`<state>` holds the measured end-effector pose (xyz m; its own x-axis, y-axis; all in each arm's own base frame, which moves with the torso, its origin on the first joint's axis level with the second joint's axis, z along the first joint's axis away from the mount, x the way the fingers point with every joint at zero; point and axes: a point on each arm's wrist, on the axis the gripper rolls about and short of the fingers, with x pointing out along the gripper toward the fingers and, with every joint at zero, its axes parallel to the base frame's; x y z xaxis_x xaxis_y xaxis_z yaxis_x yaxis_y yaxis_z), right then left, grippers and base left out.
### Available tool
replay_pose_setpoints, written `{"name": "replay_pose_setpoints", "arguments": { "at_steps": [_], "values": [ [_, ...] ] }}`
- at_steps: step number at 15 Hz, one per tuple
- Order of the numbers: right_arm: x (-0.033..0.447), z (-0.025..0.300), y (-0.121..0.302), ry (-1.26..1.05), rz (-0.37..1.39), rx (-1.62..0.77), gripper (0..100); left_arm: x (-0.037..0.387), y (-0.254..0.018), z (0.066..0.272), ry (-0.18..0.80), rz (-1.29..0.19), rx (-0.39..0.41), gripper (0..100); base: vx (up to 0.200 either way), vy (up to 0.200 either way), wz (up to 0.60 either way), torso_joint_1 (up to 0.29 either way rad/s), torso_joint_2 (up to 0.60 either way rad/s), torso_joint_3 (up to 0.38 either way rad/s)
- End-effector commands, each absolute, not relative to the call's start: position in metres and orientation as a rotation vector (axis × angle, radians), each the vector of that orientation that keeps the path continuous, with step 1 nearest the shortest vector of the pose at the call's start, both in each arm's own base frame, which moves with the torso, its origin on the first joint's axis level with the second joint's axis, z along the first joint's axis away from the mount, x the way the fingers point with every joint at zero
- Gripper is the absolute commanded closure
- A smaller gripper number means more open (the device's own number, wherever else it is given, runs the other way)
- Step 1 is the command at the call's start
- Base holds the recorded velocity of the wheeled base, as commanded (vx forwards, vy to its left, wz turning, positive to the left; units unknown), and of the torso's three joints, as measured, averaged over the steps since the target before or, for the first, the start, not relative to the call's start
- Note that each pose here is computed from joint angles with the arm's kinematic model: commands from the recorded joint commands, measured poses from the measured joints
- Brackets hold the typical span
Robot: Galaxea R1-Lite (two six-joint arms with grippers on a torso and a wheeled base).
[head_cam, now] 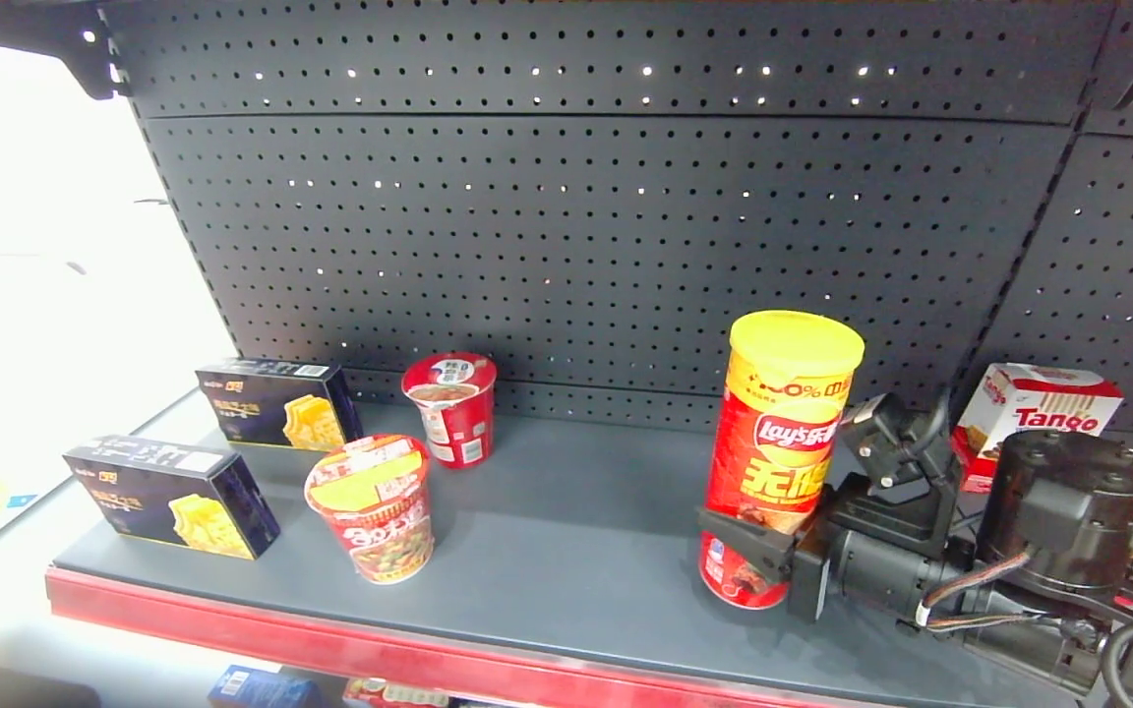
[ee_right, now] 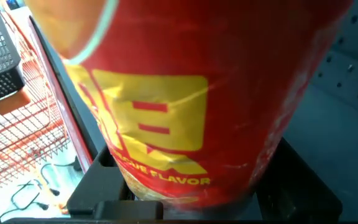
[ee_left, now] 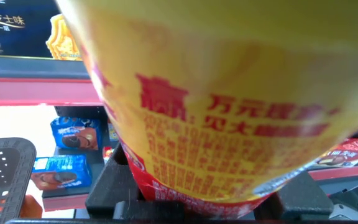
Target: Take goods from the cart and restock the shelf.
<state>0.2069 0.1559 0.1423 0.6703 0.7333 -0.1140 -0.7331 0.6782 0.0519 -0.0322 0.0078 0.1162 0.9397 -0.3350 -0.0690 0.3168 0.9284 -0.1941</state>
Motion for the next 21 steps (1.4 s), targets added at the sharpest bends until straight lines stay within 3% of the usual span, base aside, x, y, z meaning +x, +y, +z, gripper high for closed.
{"name": "replay_pose_setpoints", "arguments": {
  "at_steps": [1,21],
  "values": [
    [0.211,0.134,0.159,0.158,0.826,-0.003,100,-0.032,0.008,0.116,0.105,-0.335,-0.182,100,0.000,0.000,0.00,0.000,0.00,0.000],
    [0.215,0.094,0.165,0.138,0.789,-0.006,100,-0.031,0.008,0.114,0.112,-0.325,-0.182,100,0.000,0.000,0.00,0.000,0.00,0.000]
  ]
}}
